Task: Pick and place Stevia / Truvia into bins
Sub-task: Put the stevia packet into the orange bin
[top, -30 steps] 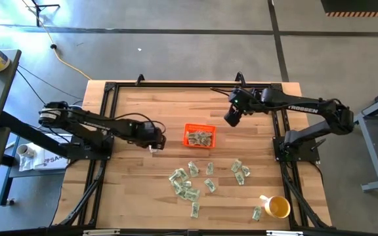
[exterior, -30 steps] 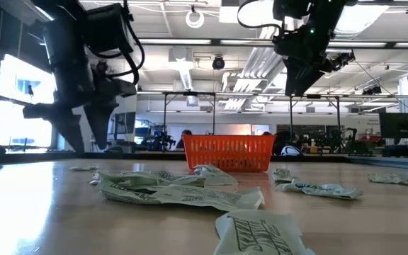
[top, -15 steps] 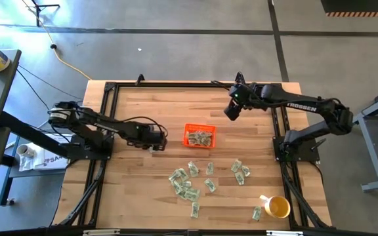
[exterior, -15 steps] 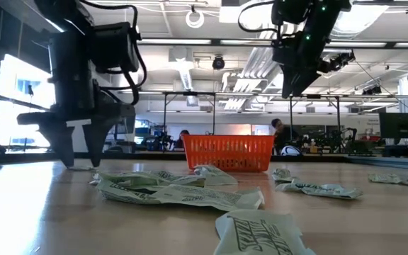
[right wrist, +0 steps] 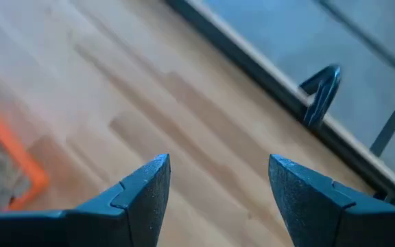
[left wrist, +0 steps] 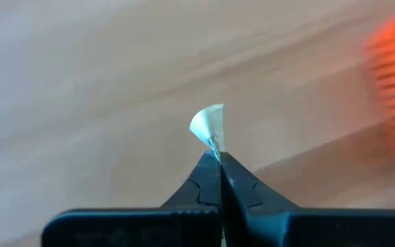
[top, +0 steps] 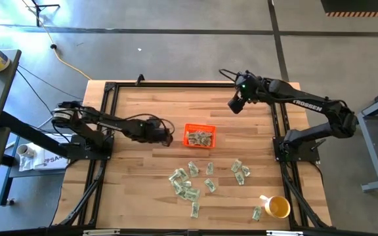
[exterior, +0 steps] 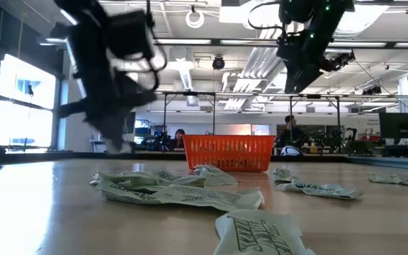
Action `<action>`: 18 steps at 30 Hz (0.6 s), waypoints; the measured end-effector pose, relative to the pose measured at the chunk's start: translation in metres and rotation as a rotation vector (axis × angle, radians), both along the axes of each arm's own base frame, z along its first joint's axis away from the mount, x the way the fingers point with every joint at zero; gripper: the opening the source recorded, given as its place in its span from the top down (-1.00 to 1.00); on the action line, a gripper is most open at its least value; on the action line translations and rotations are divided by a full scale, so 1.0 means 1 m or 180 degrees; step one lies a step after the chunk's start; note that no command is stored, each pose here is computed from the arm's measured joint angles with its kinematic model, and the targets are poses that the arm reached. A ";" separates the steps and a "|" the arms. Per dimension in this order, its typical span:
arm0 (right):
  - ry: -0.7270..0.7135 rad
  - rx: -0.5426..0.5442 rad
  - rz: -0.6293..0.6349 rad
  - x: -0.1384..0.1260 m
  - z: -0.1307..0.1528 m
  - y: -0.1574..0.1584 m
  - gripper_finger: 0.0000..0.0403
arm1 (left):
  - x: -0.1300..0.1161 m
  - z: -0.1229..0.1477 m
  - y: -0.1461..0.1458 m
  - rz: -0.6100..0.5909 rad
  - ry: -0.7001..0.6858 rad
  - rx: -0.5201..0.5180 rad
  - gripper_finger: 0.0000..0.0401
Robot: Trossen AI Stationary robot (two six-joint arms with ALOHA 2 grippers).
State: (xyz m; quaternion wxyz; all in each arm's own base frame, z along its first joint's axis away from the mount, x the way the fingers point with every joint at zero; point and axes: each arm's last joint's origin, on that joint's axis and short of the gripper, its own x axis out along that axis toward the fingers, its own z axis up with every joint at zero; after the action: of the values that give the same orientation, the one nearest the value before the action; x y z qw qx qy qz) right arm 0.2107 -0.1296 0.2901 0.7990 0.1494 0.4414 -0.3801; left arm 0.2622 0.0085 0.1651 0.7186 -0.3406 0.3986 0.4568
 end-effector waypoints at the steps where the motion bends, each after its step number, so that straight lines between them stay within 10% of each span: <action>1: 0.0038 0.0060 0.0039 -0.001 -0.001 0.000 -0.18 | 0.006 0.007 0.001 -0.0092 -0.0062 0.0074 0.87; 9: 0.0238 0.0255 0.0655 0.001 -0.003 0.019 -0.18 | 0.061 0.060 0.012 -0.1728 -0.0945 0.0820 0.87; 18: 0.0407 0.0438 0.1195 0.007 -0.007 0.045 -0.18 | 0.089 0.020 0.035 -0.2299 -0.1171 0.0486 0.54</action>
State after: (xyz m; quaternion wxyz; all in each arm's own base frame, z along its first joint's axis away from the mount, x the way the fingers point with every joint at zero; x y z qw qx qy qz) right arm 0.2176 -0.0843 0.2828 0.8141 0.0942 0.5362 -0.2022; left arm 0.3517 0.0434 0.1850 0.9152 -0.2004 0.3225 0.1350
